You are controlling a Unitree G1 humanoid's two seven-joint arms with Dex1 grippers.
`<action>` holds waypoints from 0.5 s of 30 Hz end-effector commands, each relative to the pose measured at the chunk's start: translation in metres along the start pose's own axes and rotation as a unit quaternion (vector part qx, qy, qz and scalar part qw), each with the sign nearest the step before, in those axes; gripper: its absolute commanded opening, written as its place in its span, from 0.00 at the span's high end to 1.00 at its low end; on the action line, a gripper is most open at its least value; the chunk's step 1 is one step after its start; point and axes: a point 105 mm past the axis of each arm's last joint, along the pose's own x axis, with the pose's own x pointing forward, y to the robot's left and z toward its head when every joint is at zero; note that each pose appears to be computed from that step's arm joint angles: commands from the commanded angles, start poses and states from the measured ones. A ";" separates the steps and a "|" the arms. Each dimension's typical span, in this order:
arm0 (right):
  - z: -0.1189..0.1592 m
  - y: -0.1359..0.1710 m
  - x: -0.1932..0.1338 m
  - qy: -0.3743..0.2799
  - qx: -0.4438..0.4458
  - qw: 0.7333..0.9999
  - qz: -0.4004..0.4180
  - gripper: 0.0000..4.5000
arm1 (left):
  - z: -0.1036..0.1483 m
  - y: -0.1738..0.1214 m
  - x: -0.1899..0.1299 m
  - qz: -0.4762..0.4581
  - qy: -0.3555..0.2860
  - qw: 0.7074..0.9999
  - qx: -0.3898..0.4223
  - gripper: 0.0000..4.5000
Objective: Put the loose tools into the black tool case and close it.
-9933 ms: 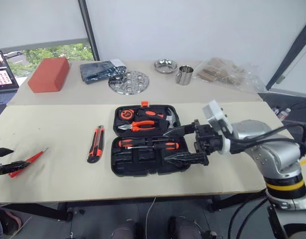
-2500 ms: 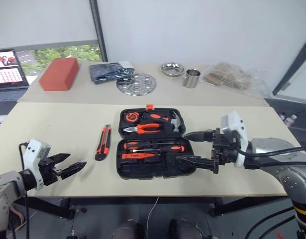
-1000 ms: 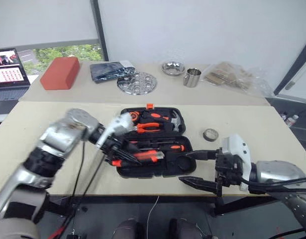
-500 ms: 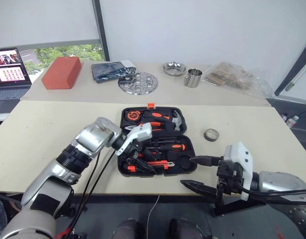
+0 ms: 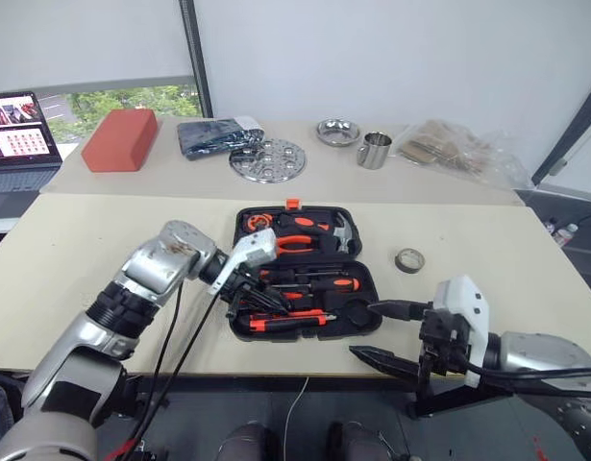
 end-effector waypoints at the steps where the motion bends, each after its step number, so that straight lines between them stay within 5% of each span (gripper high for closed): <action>1: 0.008 0.002 0.000 -0.016 -0.016 1.000 0.002 0.00 | -0.021 0.000 0.014 -0.003 0.081 0.995 0.054 1.00; 8: 0.006 -0.002 -0.005 -0.013 -0.016 1.000 -0.019 0.00 | -0.034 0.021 0.019 0.047 0.104 0.991 0.071 1.00; 12: 0.005 -0.012 -0.027 -0.003 -0.004 0.999 -0.048 0.00 | 0.002 0.017 -0.016 0.060 -0.015 0.996 0.067 1.00; 15: 0.002 -0.018 -0.042 0.011 0.006 0.998 -0.055 0.00 | 0.015 0.007 -0.038 0.048 -0.077 0.995 0.051 0.85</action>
